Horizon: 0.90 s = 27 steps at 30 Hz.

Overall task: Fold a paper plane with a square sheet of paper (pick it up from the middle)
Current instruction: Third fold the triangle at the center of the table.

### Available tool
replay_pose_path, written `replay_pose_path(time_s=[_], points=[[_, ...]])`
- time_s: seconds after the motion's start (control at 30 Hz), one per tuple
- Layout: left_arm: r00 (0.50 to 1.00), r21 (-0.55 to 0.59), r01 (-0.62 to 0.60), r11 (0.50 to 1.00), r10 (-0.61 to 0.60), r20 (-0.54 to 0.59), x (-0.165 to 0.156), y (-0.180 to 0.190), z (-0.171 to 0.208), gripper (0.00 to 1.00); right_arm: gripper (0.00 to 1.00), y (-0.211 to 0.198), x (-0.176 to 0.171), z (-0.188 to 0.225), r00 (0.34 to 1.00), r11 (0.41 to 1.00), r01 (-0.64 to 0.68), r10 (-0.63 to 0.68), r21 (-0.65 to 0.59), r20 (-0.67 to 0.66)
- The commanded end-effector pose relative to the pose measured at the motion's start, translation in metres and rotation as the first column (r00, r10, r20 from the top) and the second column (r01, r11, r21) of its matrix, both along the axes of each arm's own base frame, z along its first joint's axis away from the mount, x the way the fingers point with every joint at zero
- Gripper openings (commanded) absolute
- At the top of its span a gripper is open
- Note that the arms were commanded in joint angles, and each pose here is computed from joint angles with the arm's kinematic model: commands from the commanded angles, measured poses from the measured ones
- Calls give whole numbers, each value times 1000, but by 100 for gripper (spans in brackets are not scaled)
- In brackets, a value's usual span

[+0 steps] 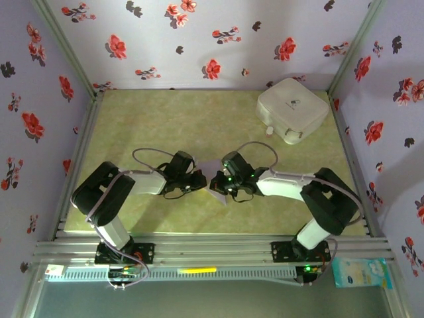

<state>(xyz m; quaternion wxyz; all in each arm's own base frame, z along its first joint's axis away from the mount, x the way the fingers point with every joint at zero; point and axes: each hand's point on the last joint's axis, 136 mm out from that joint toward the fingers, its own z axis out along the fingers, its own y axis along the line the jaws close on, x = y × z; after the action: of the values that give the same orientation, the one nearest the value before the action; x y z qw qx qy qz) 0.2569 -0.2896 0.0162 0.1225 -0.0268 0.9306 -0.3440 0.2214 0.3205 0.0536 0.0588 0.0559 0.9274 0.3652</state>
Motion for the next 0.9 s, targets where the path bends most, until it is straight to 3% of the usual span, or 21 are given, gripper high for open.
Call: replay_pose_path(time_s=[0.0, 0.13, 0.3, 0.63, 0.87], points=[[998, 146, -4, 989, 14, -66, -14, 27, -34, 4, 1, 2, 1, -16, 999, 1000, -15, 14, -27, -39], [997, 159, 4, 987, 8, -76, -16, 29, -37, 3, 0, 8, 2, -26, 998, 999, -28, 27, -22, -58], [997, 168, 7, 986, 6, -81, -17, 32, -38, 3, 0, -14, -13, -52, 995, 993, -26, 14, -115, -104], [996, 176, 4, 984, 11, -85, -18, 36, -41, 2, 0, 5, -1, -12, 999, 1000, -13, 14, 24, -30], [996, 169, -3, 986, 18, -91, -19, 35, -44, 2, 0, 8, 2, -36, 998, 1000, -15, 14, -19, -64]])
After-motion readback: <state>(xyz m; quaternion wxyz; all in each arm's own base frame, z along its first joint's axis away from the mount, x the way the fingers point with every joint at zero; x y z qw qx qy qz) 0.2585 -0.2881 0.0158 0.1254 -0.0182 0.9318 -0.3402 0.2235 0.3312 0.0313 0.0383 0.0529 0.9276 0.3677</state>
